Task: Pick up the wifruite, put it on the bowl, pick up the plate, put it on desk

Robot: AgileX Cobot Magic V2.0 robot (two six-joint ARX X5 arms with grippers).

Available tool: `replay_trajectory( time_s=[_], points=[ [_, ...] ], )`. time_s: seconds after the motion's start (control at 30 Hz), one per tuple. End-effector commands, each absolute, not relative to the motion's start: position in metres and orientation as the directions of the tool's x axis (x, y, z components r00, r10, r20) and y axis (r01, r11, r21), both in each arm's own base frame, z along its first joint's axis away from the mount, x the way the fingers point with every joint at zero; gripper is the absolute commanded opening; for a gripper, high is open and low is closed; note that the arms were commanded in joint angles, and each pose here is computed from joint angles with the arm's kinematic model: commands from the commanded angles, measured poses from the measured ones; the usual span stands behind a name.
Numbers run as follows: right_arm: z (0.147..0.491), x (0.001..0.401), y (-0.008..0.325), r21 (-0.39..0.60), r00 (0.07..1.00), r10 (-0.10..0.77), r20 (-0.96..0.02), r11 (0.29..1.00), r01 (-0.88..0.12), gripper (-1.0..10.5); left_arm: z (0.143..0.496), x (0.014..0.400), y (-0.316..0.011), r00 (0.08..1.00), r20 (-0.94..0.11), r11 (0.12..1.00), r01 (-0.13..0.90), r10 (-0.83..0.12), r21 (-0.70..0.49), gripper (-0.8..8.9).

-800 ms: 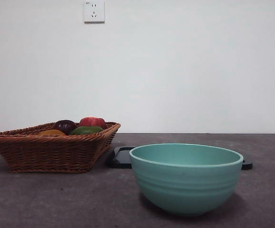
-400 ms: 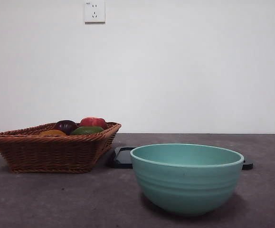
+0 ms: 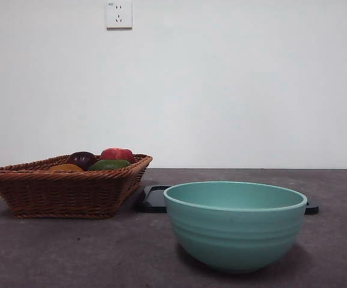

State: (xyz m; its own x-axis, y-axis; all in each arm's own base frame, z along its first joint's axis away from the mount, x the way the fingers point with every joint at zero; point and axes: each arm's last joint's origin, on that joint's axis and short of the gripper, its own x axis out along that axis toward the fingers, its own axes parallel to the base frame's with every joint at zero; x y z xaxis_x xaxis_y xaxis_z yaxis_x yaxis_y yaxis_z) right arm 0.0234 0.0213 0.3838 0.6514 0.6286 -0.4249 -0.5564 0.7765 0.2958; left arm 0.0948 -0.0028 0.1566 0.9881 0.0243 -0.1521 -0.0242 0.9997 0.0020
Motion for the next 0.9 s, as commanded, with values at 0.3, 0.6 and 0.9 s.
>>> replay_trajectory(
  time_s=[0.3,0.6,0.9],
  points=[
    [0.387,0.023,0.021,0.291,0.653,0.637,-0.410,0.769,-0.569,0.3,0.149,0.096,-0.003,0.983,-0.178,0.999,-0.032,0.032,0.003,0.27],
    [0.370,0.043,0.028,0.252,0.728,0.567,-0.384,0.823,-0.509,0.3,0.149,0.096,-0.003,0.983,-0.178,1.000,-0.031,0.031,0.003,0.27],
    [0.274,0.092,0.016,0.007,0.970,0.240,0.035,0.971,-0.240,0.3,0.149,0.096,-0.003,0.983,-0.178,1.000,-0.031,0.031,0.003,0.27]
  ],
)
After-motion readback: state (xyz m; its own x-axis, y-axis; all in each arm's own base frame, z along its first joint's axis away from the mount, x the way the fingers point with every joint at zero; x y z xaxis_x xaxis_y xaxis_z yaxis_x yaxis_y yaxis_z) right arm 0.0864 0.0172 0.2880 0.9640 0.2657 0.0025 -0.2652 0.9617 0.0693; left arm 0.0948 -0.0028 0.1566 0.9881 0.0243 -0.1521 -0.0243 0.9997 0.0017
